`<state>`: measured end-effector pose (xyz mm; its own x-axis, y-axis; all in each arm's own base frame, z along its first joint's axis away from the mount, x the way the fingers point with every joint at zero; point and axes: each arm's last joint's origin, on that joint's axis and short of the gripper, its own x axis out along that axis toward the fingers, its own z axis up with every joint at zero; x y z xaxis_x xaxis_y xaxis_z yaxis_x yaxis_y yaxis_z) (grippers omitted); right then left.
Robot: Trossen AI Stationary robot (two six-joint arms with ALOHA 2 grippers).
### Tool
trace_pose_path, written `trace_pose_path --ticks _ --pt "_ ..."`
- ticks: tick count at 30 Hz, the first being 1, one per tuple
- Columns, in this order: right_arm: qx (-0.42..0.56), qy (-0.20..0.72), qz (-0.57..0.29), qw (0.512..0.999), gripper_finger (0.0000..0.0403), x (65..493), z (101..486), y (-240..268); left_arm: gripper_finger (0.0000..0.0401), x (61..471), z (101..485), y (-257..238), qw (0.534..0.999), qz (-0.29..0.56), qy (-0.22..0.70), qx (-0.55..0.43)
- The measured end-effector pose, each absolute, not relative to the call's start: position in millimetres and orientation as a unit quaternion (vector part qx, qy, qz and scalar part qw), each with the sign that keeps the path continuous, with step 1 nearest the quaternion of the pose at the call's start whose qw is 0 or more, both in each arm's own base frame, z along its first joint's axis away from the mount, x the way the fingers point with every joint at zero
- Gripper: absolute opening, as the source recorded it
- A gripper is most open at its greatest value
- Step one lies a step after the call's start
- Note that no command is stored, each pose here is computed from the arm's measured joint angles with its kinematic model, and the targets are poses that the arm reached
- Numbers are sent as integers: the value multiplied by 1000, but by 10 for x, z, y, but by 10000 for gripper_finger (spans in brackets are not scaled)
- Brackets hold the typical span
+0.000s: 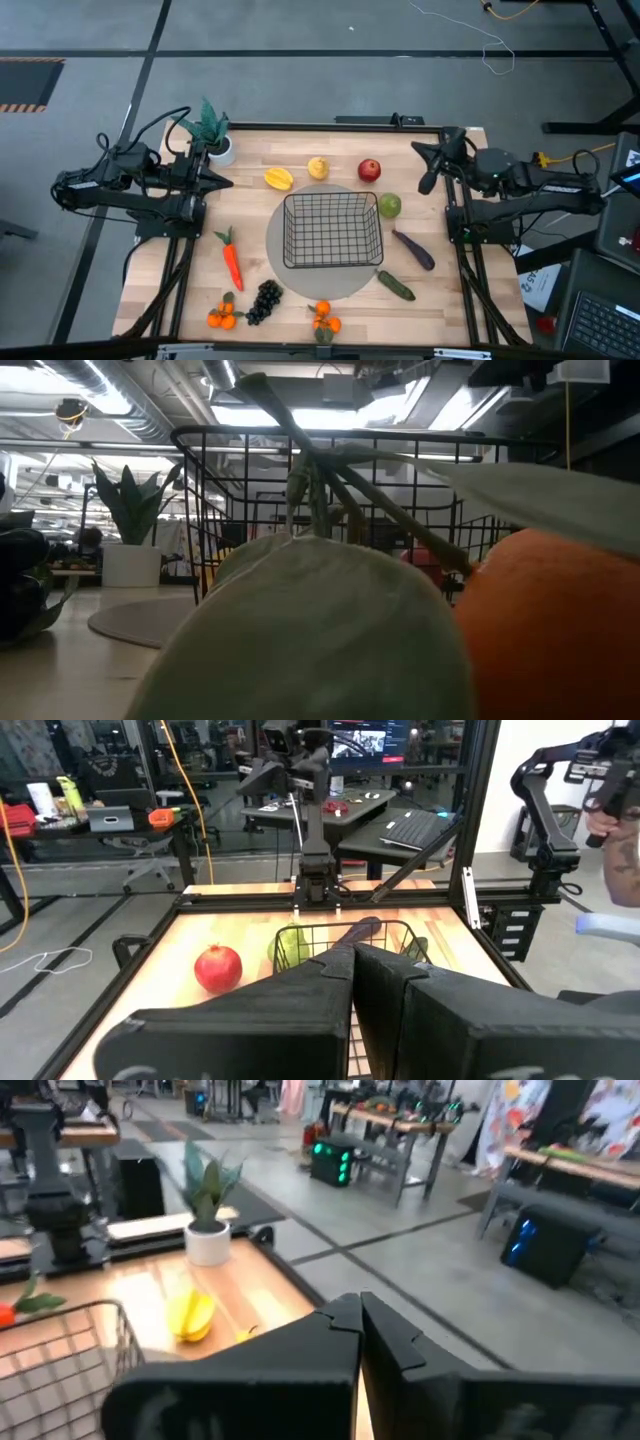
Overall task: Build produce basket
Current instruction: Put the orange carrot into the wire basket
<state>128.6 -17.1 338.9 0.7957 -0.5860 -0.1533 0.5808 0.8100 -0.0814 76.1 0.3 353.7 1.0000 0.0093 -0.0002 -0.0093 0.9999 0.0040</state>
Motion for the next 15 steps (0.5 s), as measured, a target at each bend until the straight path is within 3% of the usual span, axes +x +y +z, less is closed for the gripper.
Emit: trace_pose_path --ticks 15 --pt "17 144 -264 954 0 1339 3252 -145 0 761 3537 2 1000 5 0 2"
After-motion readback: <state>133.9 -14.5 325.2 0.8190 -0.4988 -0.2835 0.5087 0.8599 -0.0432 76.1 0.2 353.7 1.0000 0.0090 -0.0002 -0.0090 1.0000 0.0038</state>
